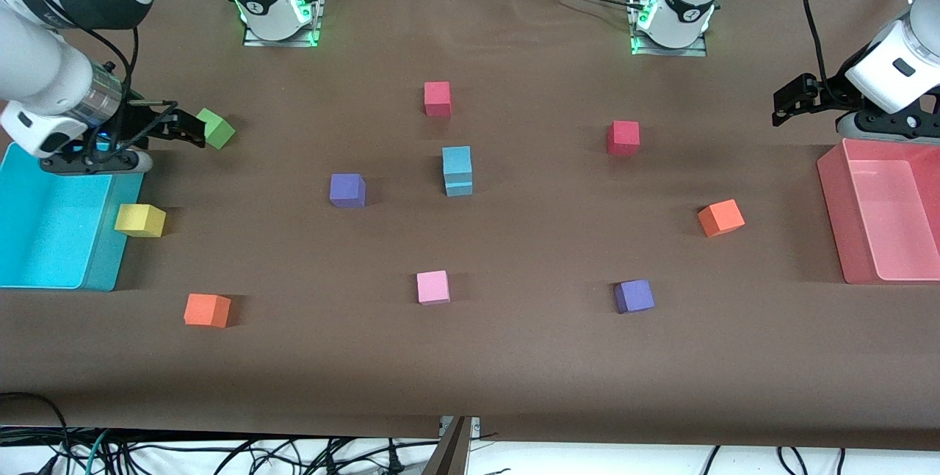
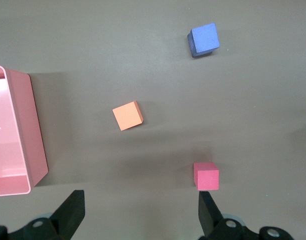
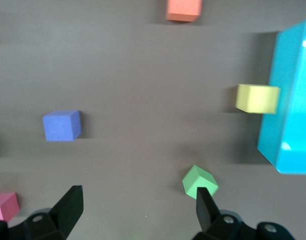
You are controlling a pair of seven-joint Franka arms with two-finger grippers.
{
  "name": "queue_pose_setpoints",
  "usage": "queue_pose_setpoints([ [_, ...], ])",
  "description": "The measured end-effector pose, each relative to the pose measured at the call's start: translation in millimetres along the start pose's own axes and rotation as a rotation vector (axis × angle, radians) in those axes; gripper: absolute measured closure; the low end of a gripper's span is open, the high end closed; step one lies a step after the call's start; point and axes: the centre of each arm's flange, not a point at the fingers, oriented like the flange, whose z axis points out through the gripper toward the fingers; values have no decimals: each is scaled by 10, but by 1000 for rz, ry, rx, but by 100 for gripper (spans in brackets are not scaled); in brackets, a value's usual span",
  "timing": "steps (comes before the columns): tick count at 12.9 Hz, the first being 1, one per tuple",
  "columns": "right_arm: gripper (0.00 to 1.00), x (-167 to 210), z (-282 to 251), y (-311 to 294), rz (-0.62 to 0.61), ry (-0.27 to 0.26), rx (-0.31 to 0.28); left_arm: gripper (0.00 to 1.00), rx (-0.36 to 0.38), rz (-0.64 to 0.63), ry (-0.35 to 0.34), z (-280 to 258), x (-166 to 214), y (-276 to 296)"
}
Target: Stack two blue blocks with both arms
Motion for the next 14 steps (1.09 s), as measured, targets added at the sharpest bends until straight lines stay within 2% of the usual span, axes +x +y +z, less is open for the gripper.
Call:
queue_pose_setpoints([
  [2,0,-59,-388,249,56,7,-13,0,0,1,0,0,0,3],
  [3,0,-83,-587,445,78,28,-7,0,0,1,0,0,0,3],
  [5,0,-136,-795,718,73,52,1,0,0,1,0,0,0,3],
  [7,0,-92,-755,765,70,71,1,0,0,1,0,0,0,3],
  [10,0,-33,-617,722,63,51,-2,0,0,1,0,0,0,3],
  [14,0,-6,-594,603,42,50,-4,0,0,1,0,0,0,3],
])
